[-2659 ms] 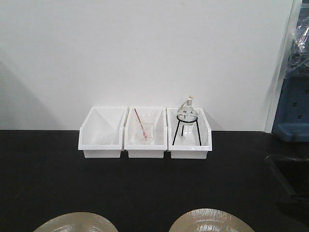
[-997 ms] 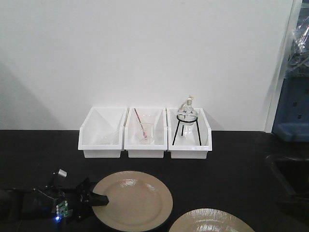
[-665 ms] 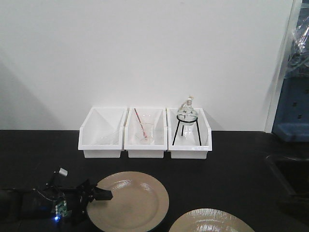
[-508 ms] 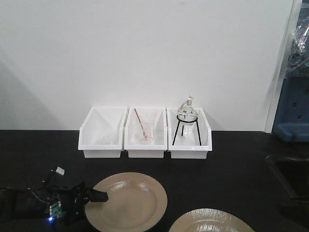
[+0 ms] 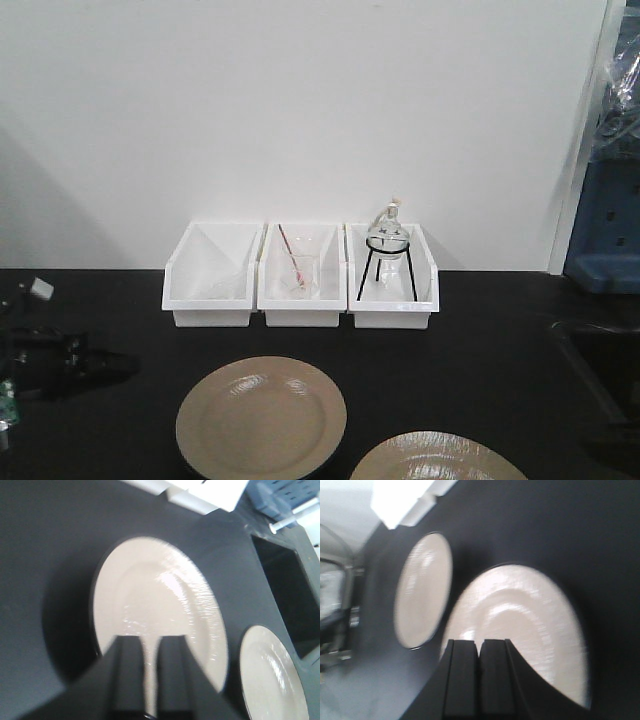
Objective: Arrange circular plates on left workspace
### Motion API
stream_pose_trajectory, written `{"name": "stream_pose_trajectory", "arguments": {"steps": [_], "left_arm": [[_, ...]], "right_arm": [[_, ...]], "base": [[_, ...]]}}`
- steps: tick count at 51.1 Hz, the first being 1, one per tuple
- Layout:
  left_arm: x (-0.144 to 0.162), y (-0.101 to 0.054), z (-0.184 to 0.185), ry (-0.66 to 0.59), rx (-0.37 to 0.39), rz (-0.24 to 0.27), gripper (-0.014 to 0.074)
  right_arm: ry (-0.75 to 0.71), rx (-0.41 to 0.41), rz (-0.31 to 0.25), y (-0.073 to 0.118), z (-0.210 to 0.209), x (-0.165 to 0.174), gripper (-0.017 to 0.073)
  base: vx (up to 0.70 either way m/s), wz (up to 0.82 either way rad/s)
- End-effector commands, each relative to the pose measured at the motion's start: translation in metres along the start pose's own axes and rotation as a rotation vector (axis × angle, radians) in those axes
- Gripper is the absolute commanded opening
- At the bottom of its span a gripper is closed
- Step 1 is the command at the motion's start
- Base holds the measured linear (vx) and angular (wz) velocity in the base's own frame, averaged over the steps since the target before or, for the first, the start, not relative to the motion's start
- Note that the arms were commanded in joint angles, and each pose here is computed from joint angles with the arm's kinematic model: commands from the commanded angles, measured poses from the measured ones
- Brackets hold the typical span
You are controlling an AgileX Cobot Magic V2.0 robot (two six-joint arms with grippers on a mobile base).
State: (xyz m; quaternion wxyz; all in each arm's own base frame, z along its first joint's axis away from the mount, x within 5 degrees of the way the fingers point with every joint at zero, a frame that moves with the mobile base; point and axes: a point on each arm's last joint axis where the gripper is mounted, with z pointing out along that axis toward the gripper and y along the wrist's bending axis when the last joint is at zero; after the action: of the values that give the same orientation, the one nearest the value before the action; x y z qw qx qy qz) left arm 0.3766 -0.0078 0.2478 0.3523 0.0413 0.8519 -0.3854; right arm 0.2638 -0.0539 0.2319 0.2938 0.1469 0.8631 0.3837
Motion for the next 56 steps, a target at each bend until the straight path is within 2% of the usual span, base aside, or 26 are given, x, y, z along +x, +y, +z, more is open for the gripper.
{"name": "stream_pose_trajectory", "arguments": {"steps": [1,6,10,14,18,22,29,35,39,43,50,56], "left_arm": [[-0.019,-0.047,-0.037,-0.058,0.072,0.130,-0.0010],[-0.014,-0.075,-0.065,-0.027,0.023,0.231,-0.0005],[-0.005,-0.090,-0.082,-0.013,-0.043,0.285,-0.0003],[0.006,-0.106,-0.100,-0.053,-0.105,0.317,-0.0001],[0.018,-0.114,-0.112,-0.107,-0.152,0.328,-0.0001],[0.034,-0.120,-0.120,-0.137,-0.172,0.325,-0.0001],[0.059,-0.126,-0.128,-0.142,-0.178,0.322,-0.0001],[0.073,-0.126,-0.129,-0.134,-0.180,0.311,-0.0001],[0.080,-0.125,-0.128,-0.125,-0.180,0.302,-0.0001],[0.082,-0.124,-0.127,-0.112,-0.171,0.300,-0.0001],[0.081,-0.125,-0.127,-0.126,-0.157,0.285,-0.0001],[0.081,-0.126,-0.127,-0.127,-0.153,0.282,-0.0001]], "right_arm": [[-0.067,0.030,-0.082,0.007,-0.008,-0.010,0.0025],[-0.074,0.110,-0.119,0.000,-0.008,-0.011,0.0086],[-0.057,0.168,-0.156,-0.006,-0.009,-0.010,0.0140],[-0.043,0.223,-0.191,-0.011,-0.010,-0.010,0.0202],[-0.033,0.233,-0.194,-0.012,-0.010,-0.009,0.0283],[-0.034,0.231,-0.173,-0.012,-0.010,-0.009,0.0366],[-0.014,0.226,-0.065,-0.020,-0.003,-0.008,0.0461],[0.079,0.180,0.040,-0.036,0.013,-0.003,0.0470],[0.172,0.104,0.118,-0.051,0.030,0.005,0.0470],[0.214,0.040,0.161,-0.058,0.043,0.009,0.0469],[0.265,0.018,0.172,-0.059,0.067,0.017,0.0456],[0.297,0.005,0.135,-0.048,0.087,0.024,0.0444]], "base": [[0.00,0.00],[0.00,0.00],[0.00,0.00],[0.00,0.00],[0.00,0.00],[0.00,0.00],[0.00,0.00],[0.00,0.00],[0.00,0.00],[0.00,0.00],[0.00,0.00],[0.00,0.00]]}}
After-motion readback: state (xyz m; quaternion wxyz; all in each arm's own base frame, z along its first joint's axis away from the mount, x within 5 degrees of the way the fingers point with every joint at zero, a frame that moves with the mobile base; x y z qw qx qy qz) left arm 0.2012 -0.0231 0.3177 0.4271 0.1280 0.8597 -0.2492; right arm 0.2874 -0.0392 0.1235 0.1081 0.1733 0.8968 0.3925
